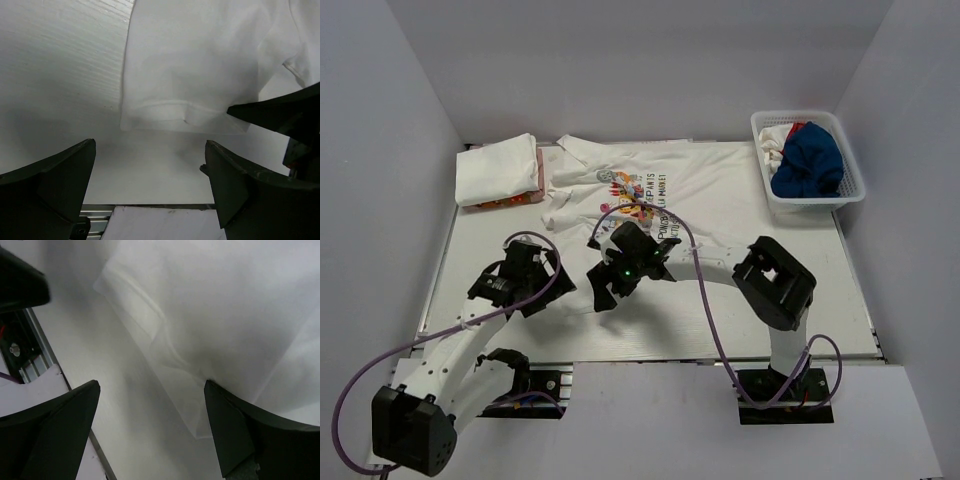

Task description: Fold and stack the t-shirts

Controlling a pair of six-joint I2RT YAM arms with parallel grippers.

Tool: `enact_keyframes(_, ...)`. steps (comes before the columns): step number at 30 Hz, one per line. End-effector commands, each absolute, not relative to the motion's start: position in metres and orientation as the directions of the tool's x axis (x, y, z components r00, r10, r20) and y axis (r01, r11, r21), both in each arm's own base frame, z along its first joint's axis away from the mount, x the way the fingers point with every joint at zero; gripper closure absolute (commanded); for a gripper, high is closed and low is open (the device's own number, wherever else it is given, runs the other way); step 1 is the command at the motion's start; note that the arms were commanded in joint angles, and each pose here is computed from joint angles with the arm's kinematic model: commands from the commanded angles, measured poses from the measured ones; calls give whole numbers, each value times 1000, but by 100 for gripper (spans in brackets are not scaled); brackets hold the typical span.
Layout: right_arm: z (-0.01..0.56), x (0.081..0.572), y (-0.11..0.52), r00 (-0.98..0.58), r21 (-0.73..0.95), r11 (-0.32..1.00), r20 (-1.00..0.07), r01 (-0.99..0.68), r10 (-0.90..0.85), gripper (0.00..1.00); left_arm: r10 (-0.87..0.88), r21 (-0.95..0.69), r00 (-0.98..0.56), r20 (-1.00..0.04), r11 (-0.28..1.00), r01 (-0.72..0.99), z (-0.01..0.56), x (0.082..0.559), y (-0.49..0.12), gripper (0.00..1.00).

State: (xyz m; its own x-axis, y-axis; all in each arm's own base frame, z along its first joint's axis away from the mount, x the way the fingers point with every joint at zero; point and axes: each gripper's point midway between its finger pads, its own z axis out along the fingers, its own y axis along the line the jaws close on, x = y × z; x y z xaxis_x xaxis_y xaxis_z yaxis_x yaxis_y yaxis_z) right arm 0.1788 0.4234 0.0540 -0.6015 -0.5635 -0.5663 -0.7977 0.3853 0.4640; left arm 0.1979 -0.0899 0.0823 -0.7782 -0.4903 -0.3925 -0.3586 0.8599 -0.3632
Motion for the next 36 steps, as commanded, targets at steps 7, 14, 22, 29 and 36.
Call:
enact_keyframes(7,33,156,389,-620,480,407,-471,-777,-628,10,-528,-399,-746,-406,837,-376,96,207,-92,0)
enact_keyframes(14,58,89,360,-558,623,209,-438,-754,-705,10,-498,-366,-776,-388,856,-366,93,209,-93,0)
enact_keyframes(22,120,133,379,-604,536,292,-619,-792,-501,10,-394,-450,-883,-256,857,-251,79,180,-124,0)
enact_keyframes(29,104,220,304,-825,456,780,-549,-428,-133,10,-246,-547,-966,-75,820,-166,57,127,-154,0)
enact_keyframes(36,100,267,207,-800,353,930,-585,-105,132,10,-225,-485,-974,-16,854,-189,39,107,-157,0)
